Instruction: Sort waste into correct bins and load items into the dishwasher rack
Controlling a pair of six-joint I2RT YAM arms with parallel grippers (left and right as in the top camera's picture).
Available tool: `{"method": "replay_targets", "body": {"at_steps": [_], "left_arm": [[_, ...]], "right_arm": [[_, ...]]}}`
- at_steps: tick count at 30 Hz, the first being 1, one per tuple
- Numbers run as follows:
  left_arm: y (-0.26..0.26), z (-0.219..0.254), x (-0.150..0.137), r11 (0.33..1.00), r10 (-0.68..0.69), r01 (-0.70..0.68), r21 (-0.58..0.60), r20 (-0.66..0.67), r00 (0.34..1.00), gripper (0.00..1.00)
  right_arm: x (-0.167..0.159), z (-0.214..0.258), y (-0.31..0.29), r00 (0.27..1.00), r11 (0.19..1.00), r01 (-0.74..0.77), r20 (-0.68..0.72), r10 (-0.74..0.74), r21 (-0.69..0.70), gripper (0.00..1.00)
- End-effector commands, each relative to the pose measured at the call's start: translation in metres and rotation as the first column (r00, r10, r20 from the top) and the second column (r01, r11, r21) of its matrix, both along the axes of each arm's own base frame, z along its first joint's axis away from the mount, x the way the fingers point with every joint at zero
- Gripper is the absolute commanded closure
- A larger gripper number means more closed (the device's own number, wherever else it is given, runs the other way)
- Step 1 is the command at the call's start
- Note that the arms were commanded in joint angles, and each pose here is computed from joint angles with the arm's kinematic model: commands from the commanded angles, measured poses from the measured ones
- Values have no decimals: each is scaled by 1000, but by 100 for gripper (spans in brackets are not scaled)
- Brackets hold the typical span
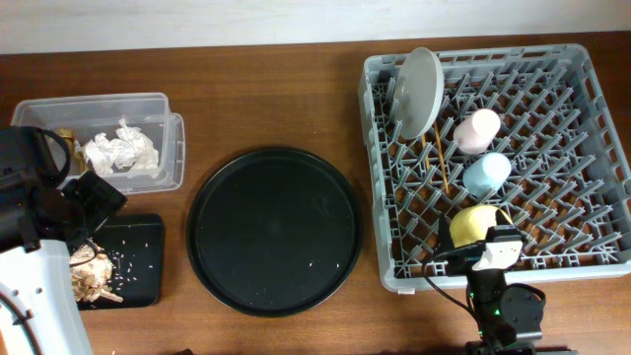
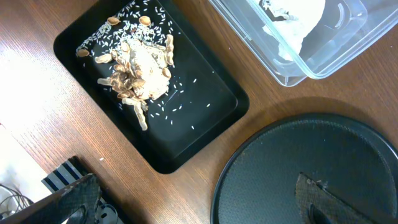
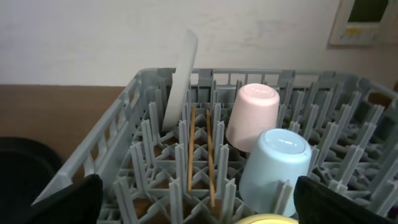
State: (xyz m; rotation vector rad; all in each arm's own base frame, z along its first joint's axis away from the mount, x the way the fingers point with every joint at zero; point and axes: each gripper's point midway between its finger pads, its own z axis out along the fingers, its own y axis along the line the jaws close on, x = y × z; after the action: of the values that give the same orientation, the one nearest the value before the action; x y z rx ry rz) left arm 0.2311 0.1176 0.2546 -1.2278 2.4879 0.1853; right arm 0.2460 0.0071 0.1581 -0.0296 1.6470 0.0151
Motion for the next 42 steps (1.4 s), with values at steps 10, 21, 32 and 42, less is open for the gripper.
{"method": "replay_targets", "body": {"at_steps": [10,21,32,42], "left_arm": [[3,2,-2,1000,23,-23,8,4,1000,1],[3,2,-2,1000,23,-23,8,5,1000,0],[4,0,-3,1000,12,-11,16,-13,1000,1],[-78,-56,24,876,-473,431,215,222,852,1]], "right_arm": [[0,-3,-3,1000,999,11,-2,-11,-45,2],[0,-3,-3,1000,999,11,-2,-11,-45,2],[0,-3,-3,1000,999,11,-2,-11,-45,2],[0,-3,-3,1000,999,11,-2,-11,-45,1]]}}
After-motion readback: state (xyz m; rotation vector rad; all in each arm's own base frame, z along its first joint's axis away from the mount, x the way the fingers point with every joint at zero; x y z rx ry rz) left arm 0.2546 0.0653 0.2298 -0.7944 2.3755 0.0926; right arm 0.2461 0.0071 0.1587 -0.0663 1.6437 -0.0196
